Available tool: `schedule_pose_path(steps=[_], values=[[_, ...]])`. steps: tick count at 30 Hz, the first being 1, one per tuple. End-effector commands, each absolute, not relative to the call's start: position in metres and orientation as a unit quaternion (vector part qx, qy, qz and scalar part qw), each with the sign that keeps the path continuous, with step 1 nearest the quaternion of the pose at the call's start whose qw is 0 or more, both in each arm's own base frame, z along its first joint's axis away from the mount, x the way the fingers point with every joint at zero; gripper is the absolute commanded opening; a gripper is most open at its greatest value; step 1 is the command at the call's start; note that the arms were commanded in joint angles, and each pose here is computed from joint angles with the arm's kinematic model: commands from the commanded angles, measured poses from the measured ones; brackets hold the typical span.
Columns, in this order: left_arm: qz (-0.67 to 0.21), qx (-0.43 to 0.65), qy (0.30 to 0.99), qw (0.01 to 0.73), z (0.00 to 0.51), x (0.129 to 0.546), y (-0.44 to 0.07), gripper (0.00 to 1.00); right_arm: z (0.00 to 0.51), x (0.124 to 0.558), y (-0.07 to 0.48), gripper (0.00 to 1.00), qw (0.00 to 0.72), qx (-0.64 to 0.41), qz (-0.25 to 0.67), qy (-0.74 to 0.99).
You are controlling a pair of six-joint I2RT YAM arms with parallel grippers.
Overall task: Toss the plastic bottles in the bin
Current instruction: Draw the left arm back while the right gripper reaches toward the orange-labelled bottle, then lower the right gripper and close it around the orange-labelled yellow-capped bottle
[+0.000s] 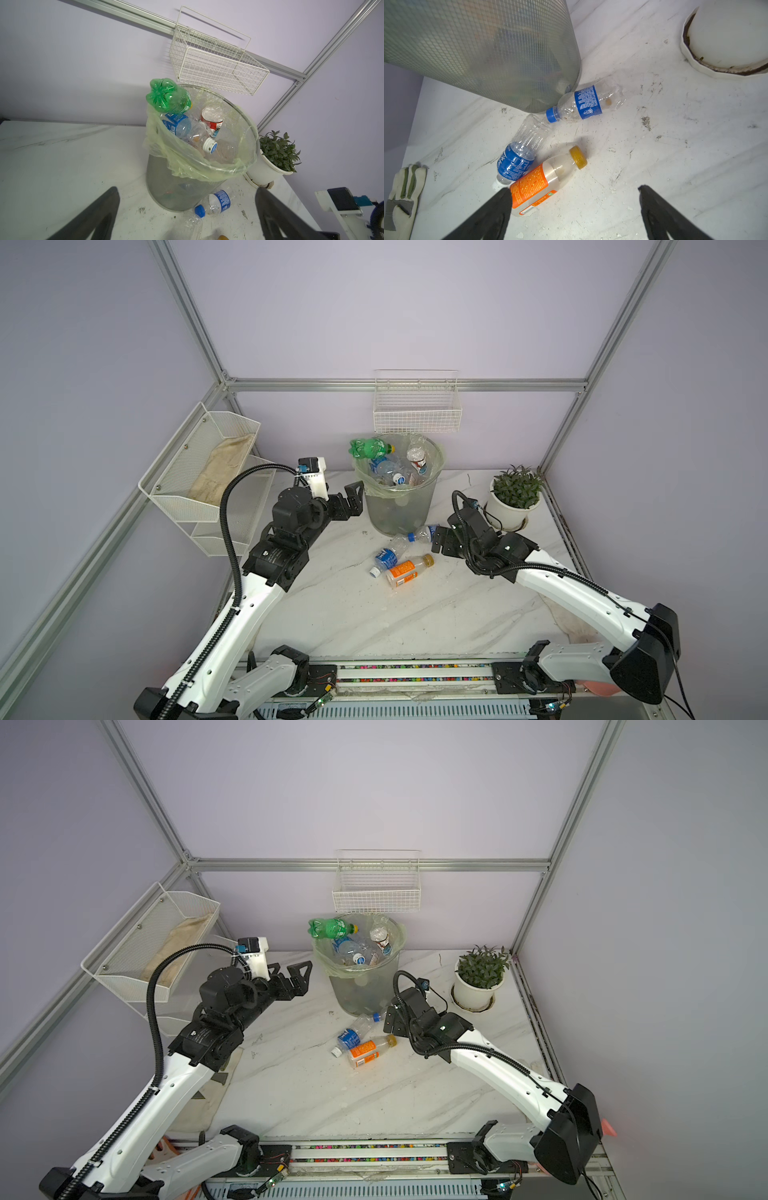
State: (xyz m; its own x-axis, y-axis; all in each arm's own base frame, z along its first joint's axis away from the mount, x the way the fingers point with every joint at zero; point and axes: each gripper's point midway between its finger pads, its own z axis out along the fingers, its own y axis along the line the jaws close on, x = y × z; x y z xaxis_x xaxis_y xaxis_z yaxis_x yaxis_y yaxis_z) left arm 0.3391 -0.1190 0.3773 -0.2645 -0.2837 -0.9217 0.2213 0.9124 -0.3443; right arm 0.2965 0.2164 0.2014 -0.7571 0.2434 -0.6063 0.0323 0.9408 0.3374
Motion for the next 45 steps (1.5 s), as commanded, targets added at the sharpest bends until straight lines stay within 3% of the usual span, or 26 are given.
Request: schedule_pose_path(steps=[1, 20, 32, 45], values=[[-0.189, -0.050, 0.754, 0.627, 0.375, 0.336, -0.103, 1.00, 0.187, 0.297, 0.232, 0.97, 0.309, 0.101, 0.192, 0.926], [-0.152, -0.078, 0.784, 0.597, 0.331, 0.307, -0.079, 1.00, 0.094, 0.289, 0.261, 0.97, 0.138, 0.236, 0.184, 0.944], [-0.155, -0.083, 0.788, 0.589, 0.323, 0.307, -0.079, 1.00, 0.079, 0.288, 0.297, 0.97, 0.094, 0.258, 0.256, 0.927], [-0.155, -0.087, 0.793, 0.582, 0.312, 0.301, -0.077, 1.00, 0.033, 0.276, 0.287, 0.95, 0.062, 0.282, 0.202, 0.936]])
